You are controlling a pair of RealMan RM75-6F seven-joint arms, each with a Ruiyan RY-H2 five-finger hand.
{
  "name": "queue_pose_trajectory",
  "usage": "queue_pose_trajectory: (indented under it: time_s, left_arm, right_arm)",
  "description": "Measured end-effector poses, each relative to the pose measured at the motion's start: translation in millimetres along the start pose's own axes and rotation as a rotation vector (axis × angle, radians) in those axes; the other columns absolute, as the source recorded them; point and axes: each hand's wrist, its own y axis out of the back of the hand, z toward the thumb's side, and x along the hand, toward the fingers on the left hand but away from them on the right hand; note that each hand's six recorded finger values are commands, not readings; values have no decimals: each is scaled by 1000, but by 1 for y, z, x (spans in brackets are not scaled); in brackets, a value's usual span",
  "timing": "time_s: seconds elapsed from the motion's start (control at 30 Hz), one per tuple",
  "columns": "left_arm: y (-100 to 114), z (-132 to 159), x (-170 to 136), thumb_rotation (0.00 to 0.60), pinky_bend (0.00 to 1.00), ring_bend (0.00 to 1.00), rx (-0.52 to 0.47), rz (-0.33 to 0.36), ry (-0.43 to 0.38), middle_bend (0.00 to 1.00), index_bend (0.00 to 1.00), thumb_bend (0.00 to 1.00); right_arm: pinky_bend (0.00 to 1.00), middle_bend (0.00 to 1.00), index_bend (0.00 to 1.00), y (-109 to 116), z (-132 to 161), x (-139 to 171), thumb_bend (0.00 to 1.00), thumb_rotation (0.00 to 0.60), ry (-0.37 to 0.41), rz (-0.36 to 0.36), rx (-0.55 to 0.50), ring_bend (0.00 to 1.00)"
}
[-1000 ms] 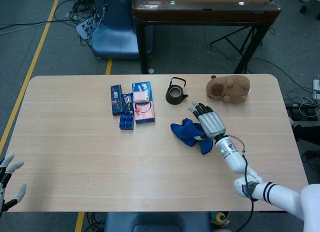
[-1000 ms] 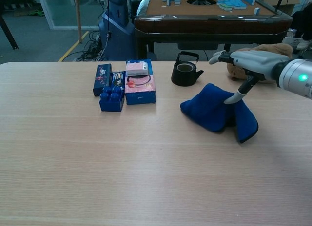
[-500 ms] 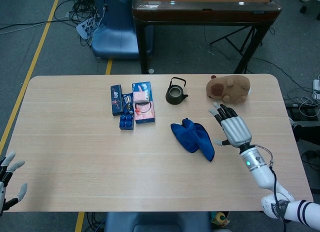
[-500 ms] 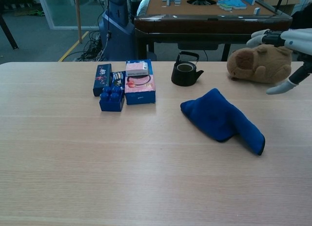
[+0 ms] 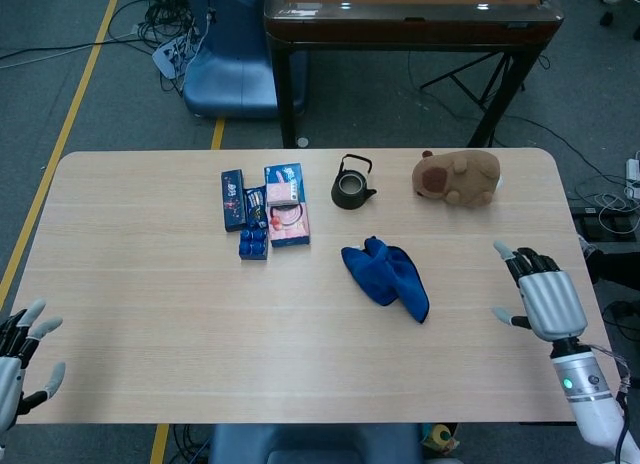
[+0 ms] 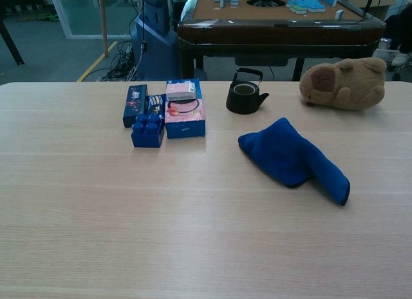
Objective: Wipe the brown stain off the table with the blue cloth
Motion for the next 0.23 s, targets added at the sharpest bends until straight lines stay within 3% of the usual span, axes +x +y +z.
queue_pose_trajectory:
  time_s: [0.23]
  left_arm:
    - [-2, 5, 3, 600, 49, 44, 0, -7, -13, 47, 214, 358]
  right_arm:
    - [279, 304, 156, 5, -13, 29, 55, 600, -57, -19, 4, 205]
